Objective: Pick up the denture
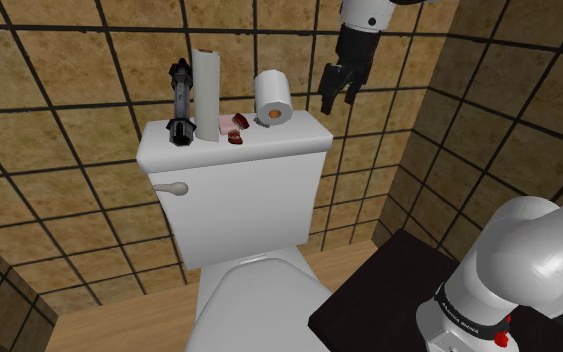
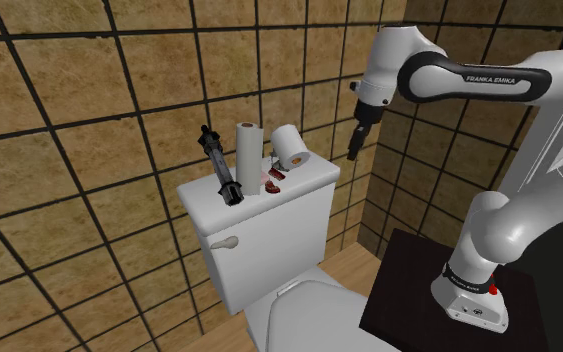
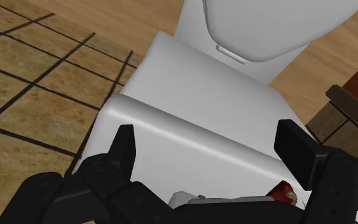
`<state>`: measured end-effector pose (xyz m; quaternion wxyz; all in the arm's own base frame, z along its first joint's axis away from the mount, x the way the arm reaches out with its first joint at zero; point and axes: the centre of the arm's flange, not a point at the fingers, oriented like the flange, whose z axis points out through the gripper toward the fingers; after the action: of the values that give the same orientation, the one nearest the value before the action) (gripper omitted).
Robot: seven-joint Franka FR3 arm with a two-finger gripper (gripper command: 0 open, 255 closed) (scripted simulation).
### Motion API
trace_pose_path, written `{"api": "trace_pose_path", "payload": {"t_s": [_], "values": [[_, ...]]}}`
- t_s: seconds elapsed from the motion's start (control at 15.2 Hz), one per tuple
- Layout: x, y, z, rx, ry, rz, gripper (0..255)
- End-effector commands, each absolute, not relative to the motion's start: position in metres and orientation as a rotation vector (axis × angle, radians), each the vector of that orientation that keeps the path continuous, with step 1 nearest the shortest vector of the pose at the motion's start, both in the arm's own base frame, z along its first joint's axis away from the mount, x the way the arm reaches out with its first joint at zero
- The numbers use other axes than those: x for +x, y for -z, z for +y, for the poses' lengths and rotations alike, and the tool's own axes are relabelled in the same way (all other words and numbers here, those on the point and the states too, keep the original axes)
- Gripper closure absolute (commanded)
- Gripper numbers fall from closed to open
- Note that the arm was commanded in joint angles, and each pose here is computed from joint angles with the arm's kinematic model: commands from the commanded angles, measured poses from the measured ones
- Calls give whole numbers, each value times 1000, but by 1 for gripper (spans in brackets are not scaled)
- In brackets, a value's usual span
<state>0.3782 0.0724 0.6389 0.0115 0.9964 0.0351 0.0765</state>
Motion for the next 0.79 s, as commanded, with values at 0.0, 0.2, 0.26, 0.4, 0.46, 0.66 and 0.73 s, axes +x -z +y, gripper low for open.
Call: {"api": "trace_pose_path", "payload": {"t_s": [0.0,0.2,0.26,0.4,0.46,0.66,0.73], "values": [[403,-635,83,3111,-221,137,0],[439,-630,103,3116,-193,176,0],[451,-628,109,3117,-184,190,0],[475,-624,123,3119,-166,216,0],[486,-622,130,3120,-157,230,0],[521,-616,151,3122,-129,270,0],[533,-614,159,3123,-120,283,0]]}}
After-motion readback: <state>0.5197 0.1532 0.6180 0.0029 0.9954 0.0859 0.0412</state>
